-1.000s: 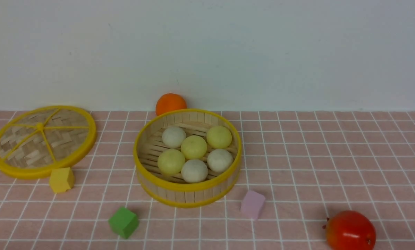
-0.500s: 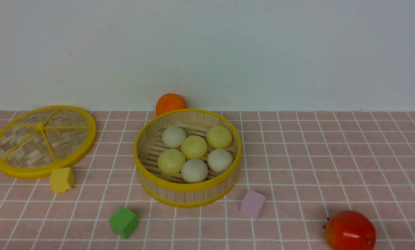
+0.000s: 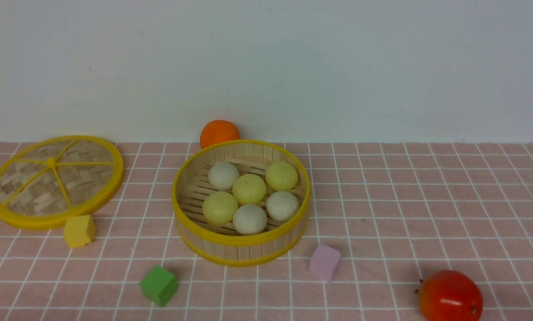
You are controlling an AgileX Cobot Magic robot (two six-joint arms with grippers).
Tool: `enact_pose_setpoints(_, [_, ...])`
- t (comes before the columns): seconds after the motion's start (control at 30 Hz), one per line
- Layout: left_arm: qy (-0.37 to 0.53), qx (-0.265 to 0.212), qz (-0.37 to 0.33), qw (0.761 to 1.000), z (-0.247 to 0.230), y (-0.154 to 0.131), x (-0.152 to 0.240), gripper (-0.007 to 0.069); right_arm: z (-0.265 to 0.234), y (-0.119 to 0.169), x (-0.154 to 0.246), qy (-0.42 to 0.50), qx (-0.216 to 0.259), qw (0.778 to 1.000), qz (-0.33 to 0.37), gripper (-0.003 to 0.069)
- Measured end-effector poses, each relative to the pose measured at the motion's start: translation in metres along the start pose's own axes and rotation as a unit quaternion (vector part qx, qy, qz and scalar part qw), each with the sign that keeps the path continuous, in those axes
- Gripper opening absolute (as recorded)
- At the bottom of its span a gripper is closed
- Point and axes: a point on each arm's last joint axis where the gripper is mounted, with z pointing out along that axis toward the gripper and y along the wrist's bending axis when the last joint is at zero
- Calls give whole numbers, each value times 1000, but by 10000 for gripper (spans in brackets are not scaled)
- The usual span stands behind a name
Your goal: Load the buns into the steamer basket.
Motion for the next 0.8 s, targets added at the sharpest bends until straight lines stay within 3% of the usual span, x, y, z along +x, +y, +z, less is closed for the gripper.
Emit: enact_pose_setpoints(0.8, [0,0,0,1000,0,0,0,239,0,0,0,0,0,1000,1,75])
